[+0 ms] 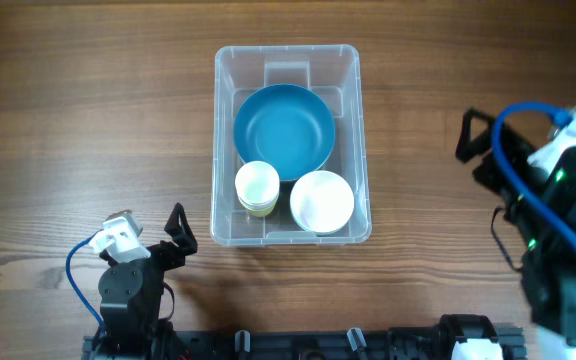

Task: Pack container

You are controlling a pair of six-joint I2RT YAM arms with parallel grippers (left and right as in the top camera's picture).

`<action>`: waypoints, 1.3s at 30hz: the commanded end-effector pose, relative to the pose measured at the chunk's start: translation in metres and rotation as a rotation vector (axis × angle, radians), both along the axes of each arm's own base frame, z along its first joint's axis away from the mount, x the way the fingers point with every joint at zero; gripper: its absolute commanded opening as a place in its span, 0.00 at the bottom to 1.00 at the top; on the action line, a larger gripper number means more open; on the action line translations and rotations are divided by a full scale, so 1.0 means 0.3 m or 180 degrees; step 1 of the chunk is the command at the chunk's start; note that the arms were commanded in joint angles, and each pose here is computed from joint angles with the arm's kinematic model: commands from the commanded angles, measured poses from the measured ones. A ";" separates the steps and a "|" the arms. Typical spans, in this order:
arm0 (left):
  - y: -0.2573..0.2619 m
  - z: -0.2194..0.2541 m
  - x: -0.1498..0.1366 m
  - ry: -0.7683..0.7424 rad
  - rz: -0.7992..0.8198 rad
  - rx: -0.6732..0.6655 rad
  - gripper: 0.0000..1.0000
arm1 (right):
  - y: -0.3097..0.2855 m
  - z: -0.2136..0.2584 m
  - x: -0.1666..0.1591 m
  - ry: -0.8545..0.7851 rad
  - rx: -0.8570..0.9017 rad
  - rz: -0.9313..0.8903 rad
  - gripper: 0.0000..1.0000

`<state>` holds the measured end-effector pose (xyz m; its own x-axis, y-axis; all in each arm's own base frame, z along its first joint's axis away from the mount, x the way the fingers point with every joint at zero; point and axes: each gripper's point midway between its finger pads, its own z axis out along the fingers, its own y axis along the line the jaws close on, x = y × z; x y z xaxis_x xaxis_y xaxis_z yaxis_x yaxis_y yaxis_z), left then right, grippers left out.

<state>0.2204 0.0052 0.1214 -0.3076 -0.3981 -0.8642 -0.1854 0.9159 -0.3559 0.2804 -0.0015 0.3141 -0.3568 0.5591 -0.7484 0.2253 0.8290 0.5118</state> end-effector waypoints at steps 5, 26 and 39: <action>-0.004 -0.005 0.001 -0.0002 -0.0042 0.0029 1.00 | 0.070 -0.182 -0.074 -0.0747 -0.1249 0.0807 1.00; -0.004 -0.005 0.001 -0.0002 -0.0042 0.0029 1.00 | 0.069 -0.530 -0.156 -0.0889 -0.1524 0.0841 1.00; -0.004 -0.005 0.001 -0.0002 -0.0044 0.0028 1.00 | 0.069 -0.535 -0.156 -0.0867 -0.1520 0.0846 1.00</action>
<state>0.2202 0.0052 0.1193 -0.3125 -0.3978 -0.8626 -0.1874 0.9160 -0.3546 0.2340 0.0152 0.1532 -0.2075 0.0706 -0.9757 -0.0839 0.9924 0.0897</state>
